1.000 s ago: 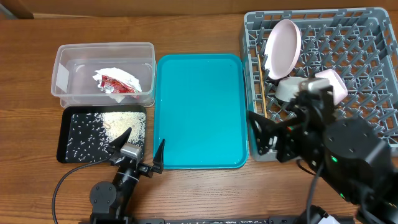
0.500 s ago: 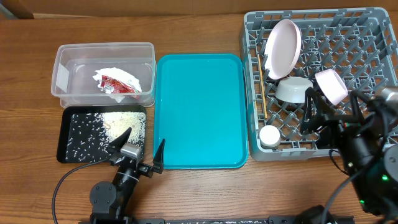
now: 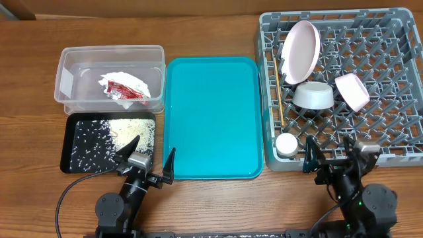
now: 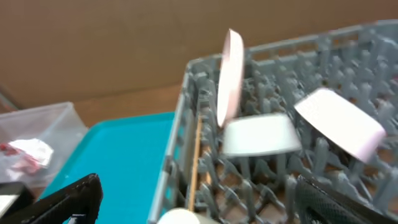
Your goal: Sort waste into correct bins and load items into the dishwasher
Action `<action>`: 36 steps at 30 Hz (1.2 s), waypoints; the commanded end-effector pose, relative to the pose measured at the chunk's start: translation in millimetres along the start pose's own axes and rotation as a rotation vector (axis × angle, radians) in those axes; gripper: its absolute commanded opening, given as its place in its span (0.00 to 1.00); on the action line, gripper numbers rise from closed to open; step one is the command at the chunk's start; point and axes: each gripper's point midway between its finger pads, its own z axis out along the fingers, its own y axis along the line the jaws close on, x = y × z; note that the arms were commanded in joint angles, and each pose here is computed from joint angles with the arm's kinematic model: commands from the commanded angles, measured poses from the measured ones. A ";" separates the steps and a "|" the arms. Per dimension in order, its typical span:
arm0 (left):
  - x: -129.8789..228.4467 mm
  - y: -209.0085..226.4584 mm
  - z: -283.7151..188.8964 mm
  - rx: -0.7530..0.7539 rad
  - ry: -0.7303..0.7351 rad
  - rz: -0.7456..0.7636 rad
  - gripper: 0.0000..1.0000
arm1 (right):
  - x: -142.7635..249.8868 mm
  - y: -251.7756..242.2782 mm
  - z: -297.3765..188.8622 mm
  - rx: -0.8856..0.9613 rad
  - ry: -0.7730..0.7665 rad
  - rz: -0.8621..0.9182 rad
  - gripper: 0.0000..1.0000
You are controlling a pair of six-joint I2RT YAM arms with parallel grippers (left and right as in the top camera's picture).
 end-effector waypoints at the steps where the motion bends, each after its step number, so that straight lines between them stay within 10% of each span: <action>1: -0.5 0.7 -0.5 -0.002 -0.006 0.014 1.00 | 24.3 -14.9 6.9 0.025 -0.029 -0.002 1.00; 36: -0.5 0.7 -0.5 -0.002 -0.006 0.014 1.00 | 38.6 -30.7 34.7 0.024 -0.211 -0.015 1.00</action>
